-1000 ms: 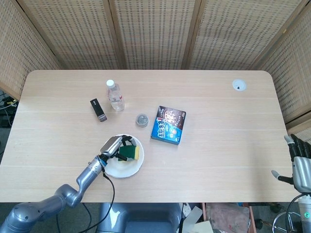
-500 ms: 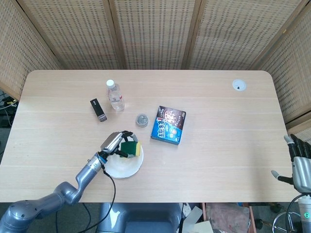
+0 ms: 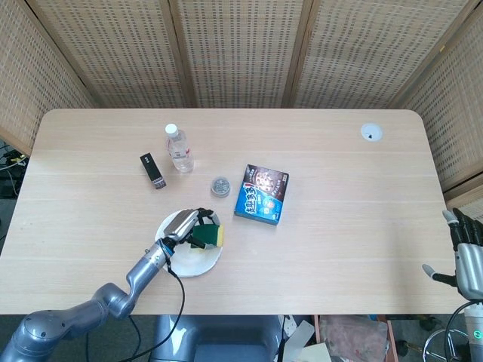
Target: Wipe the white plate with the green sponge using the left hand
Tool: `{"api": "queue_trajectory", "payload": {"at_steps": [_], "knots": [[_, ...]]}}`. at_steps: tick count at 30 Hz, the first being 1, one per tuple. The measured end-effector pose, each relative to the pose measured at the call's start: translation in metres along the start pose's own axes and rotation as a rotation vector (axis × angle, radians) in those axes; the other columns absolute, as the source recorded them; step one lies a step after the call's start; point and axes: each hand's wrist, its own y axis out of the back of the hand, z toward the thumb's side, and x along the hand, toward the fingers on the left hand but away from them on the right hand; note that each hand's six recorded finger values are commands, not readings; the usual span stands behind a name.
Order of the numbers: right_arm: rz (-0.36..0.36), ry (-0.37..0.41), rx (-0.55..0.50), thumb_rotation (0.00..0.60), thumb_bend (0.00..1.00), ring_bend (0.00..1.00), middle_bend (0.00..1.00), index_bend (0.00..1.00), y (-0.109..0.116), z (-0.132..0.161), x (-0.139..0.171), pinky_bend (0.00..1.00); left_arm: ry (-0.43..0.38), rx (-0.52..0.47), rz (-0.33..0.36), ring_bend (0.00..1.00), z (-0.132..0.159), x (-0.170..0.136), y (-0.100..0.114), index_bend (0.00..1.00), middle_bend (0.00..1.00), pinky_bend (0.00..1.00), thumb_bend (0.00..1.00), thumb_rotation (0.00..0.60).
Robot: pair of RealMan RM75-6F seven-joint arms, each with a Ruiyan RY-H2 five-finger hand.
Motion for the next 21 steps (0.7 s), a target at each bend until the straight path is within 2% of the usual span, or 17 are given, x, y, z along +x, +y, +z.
{"api": "queue_trajectory", "payload": {"at_steps": [8,16,21], "knots": [[-0.002,-0.002,-0.003,0.6,0.0,0.0,0.0,0.0,0.001,-0.001,0.0,0.0,0.007,-0.001,-0.008,0.33,-0.005,-0.001,-0.006,0.53,0.46,0.44,0.04,0.6],[-0.004,0.003,-0.006,0.6,0.0,0.0,0.0,0.0,0.002,0.0,0.001,0.0,-0.055,-0.016,0.039,0.33,0.007,-0.006,0.02,0.53,0.46,0.44,0.04,0.6],[-0.007,0.008,-0.007,0.6,0.0,0.0,0.0,0.0,0.003,0.002,0.002,0.0,-0.057,0.002,0.044,0.33,0.003,-0.017,0.037,0.53,0.46,0.44,0.04,0.6]]}}
